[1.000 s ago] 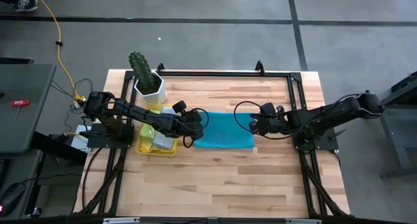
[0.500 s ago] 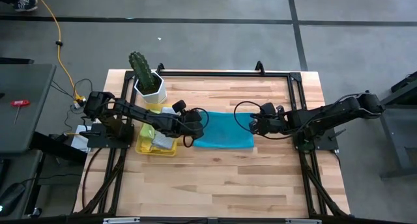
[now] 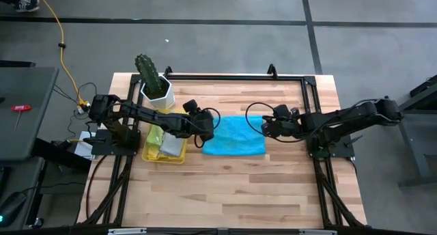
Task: Fold microfiber towels
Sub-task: Fold the blue microfiber towel
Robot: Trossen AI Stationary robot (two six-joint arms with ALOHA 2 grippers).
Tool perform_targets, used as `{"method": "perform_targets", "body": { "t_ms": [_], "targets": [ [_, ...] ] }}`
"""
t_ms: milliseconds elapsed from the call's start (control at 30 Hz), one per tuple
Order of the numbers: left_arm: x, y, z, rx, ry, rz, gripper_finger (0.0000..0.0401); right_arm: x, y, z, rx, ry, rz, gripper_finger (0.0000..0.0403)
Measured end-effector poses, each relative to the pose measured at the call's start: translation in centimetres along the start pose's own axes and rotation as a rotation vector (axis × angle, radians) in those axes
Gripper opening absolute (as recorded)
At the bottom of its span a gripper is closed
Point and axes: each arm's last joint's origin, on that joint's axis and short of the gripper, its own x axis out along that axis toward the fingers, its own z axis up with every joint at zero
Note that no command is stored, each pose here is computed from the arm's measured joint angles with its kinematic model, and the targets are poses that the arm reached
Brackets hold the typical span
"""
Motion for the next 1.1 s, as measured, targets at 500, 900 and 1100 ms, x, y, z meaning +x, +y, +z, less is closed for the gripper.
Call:
{"method": "perform_targets", "body": {
  "t_ms": [500,900,1100],
  "targets": [
    [-4.5,-1.6,0.1,0.044,-0.142,-0.359,0.0221,0.7,0.5,-0.7,-0.121,0.237,0.151,0.0236],
    [-7.9,-4.9,-4.2,0.239,-0.262,-0.667,0.0209,-1.2,5.8,-4.6,-0.528,0.199,0.509,0.0236],
    [-6.7,-6.3,-5.4,0.328,-0.225,-0.532,0.0209,-1.8,6.5,-4.9,-0.543,0.159,0.564,0.0236]
  ]
}}
